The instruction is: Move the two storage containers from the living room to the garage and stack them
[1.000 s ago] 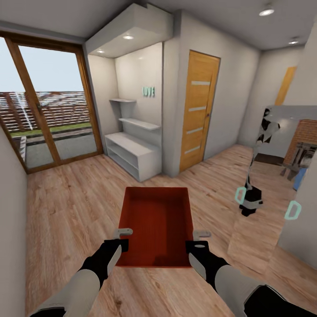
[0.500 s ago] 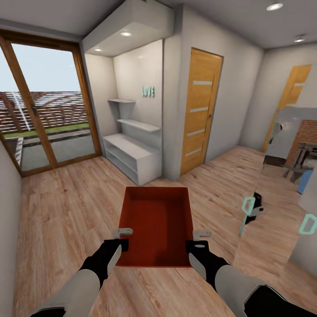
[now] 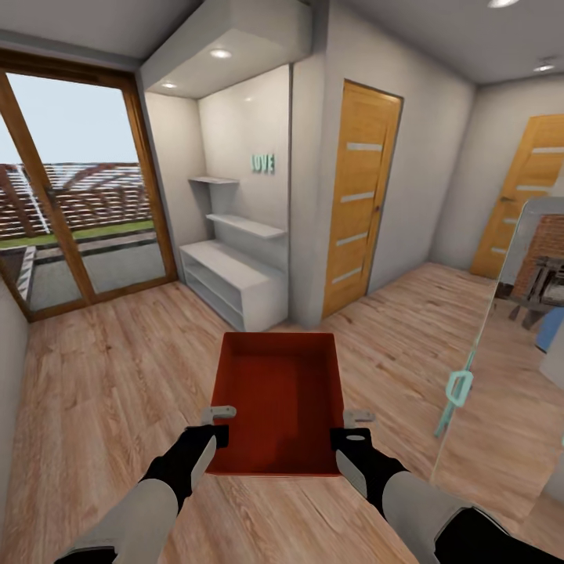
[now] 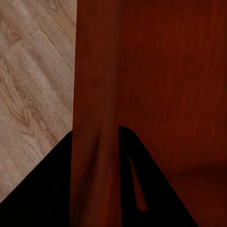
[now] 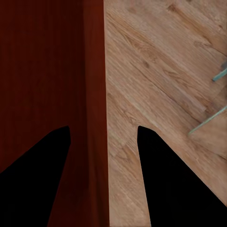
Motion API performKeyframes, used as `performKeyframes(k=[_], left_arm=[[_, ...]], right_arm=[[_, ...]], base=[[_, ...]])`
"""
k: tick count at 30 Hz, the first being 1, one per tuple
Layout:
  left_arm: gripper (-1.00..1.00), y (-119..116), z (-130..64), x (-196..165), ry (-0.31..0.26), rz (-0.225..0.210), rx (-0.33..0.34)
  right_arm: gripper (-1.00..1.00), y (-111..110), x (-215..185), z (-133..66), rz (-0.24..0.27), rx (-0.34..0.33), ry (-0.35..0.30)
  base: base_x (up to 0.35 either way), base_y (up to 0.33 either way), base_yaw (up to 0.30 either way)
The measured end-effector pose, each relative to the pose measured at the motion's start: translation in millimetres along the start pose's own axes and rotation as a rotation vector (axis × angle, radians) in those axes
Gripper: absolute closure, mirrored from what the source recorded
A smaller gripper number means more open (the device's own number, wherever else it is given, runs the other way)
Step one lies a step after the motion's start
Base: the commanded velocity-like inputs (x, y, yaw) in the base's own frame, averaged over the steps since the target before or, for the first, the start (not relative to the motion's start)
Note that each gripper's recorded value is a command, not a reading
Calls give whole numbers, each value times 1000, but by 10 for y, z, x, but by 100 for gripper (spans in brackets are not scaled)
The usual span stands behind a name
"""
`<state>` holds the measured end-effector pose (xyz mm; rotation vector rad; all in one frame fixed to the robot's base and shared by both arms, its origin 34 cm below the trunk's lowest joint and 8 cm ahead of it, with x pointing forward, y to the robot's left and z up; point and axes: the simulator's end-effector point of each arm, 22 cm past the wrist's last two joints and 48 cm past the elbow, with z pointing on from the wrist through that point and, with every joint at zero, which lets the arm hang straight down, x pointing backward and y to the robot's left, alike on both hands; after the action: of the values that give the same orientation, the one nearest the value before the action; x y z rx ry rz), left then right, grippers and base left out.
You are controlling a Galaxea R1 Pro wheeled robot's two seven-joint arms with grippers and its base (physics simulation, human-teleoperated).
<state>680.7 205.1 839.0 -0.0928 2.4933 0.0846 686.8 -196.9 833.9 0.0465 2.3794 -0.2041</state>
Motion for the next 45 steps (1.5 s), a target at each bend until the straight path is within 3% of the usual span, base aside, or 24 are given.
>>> performKeyframes(k=[45], left_arm=[[100, 1, 2, 8, 2, 0, 0]], right_arm=[[100, 1, 6, -1, -2, 1, 2]], base=[[323, 0, -15]])
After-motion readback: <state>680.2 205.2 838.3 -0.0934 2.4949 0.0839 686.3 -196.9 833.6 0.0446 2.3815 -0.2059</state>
